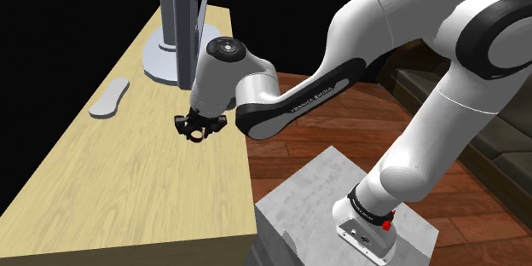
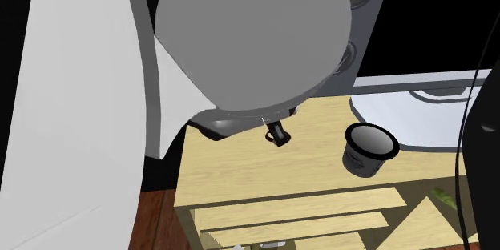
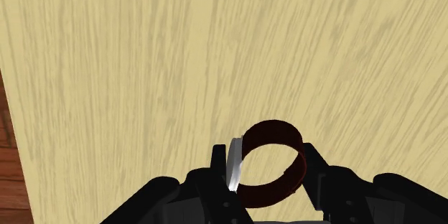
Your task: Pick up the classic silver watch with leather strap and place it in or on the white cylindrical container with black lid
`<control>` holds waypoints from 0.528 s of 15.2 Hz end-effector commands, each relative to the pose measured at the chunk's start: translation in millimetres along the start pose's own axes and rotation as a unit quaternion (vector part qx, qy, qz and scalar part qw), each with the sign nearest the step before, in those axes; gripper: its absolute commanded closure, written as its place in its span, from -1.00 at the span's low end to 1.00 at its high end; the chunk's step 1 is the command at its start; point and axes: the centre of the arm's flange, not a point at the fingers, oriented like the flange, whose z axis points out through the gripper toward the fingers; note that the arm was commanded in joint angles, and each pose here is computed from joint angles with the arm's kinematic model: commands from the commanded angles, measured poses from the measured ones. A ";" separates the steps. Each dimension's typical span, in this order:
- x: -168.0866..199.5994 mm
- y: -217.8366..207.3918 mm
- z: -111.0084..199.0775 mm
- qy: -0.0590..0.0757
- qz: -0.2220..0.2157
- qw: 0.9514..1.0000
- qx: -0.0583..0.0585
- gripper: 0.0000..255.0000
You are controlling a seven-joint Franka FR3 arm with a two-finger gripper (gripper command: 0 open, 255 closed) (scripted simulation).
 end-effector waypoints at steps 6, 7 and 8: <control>10.2 -3.4 -34.6 0.000 0.000 1.000 0.000 1.00; 11.8 -4.0 -39.6 0.000 0.000 1.000 0.000 1.00; 13.4 -4.6 -44.6 0.000 0.000 1.000 0.000 1.00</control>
